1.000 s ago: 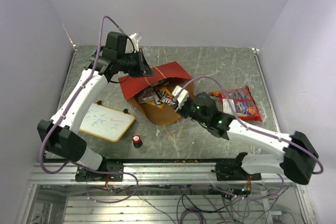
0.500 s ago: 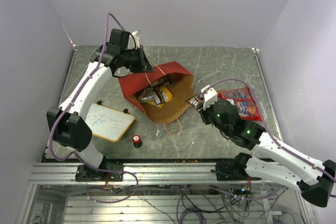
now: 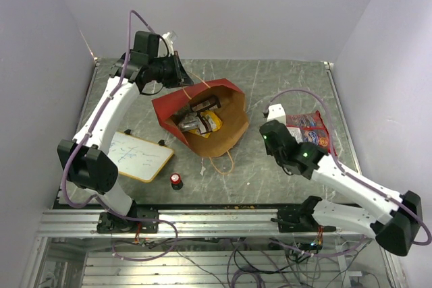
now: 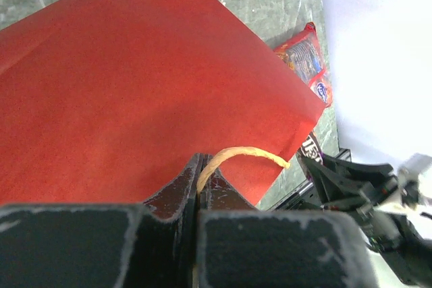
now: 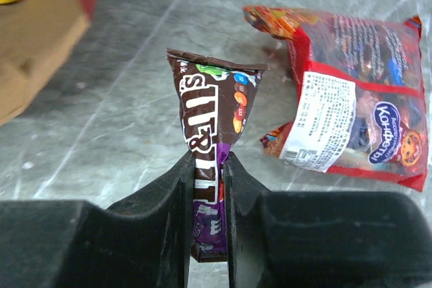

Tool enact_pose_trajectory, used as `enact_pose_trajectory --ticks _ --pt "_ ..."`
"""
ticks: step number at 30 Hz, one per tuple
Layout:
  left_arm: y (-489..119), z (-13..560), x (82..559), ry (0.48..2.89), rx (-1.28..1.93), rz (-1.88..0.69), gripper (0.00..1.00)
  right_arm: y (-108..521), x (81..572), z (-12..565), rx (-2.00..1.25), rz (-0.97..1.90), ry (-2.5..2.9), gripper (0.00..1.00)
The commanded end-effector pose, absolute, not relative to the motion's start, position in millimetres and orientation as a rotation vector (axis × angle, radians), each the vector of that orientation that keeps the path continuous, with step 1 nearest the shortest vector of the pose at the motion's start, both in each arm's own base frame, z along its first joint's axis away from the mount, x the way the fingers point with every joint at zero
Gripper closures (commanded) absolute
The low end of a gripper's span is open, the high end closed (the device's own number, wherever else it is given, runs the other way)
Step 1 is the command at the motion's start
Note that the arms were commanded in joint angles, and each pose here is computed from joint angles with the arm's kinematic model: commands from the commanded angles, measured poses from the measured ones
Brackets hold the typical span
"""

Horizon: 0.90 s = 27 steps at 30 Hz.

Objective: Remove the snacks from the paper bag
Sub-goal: Place the snack at the center of the board.

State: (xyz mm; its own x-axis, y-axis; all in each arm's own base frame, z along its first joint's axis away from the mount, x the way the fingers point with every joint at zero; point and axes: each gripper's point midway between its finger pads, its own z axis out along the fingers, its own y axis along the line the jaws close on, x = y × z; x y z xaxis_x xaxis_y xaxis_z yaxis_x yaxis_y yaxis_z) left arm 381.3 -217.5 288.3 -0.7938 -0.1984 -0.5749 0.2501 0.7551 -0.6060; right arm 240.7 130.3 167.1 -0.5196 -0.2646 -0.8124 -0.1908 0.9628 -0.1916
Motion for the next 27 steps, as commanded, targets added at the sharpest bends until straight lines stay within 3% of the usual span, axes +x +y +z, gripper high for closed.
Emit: enact_pose_trajectory --ticks 1,9,19,27 --pt "-211.1 303.6 382.2 2.271 0.046 -0.895 0.93 114.8 264.1 158.6 -0.181 -0.146 2.182 0.79" --pt "-213.7 308.3 376.8 2.249 0.029 -0.939 0.93 99.3 301.4 114.8 -0.183 -0.108 2.287 0.78" --pt "-215.3 311.7 376.8 2.223 0.013 -0.960 0.93 90.7 292.6 52.7 -0.119 -0.088 2.402 0.78" --pt "-218.6 307.3 378.6 2.230 0.016 -0.980 0.93 91.9 289.5 48.2 -0.095 -0.048 2.430 0.66"
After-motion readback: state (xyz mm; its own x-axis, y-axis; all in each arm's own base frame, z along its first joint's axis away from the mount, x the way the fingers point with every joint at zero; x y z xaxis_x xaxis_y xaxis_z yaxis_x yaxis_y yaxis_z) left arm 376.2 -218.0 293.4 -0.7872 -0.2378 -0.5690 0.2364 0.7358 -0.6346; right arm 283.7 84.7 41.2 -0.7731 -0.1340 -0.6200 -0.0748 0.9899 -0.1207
